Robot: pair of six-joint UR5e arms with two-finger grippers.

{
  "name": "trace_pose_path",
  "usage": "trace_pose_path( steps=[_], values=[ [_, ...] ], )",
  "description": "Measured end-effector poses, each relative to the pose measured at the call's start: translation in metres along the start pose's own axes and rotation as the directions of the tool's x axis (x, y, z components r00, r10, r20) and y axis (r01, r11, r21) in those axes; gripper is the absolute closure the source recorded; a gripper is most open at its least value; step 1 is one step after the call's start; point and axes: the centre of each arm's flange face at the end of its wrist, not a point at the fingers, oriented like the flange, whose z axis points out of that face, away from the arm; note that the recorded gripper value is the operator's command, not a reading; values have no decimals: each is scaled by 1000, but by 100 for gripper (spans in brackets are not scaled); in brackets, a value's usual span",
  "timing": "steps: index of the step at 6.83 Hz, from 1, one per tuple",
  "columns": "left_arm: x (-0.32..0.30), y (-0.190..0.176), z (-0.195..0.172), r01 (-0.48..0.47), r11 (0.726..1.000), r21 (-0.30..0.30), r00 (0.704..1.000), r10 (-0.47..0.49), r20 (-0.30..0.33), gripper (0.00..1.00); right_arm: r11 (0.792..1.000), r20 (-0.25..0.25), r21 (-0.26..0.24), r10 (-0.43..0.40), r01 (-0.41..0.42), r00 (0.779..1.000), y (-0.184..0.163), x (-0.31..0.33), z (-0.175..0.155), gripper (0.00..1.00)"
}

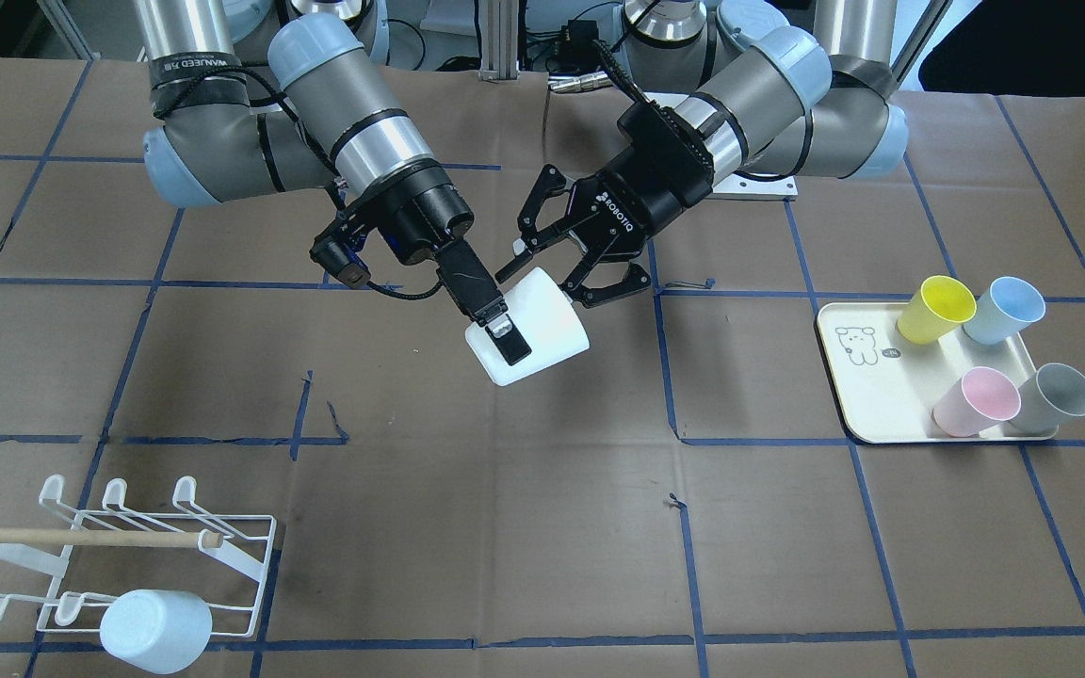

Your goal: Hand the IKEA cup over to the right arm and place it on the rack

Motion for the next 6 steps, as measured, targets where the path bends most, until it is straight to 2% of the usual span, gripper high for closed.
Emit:
trace_pose_path(
  steps=[3, 6],
  values=[
    [-4, -3, -7, 23, 1000, 11, 1000, -24, 13, 1, 1000, 0, 1, -3, 3, 1000, 0, 0, 0, 61],
    [-52, -13, -48, 68, 996, 63, 992, -74, 98, 1, 1000, 1, 9, -1, 1, 1000, -4, 0, 1, 62]
  ],
)
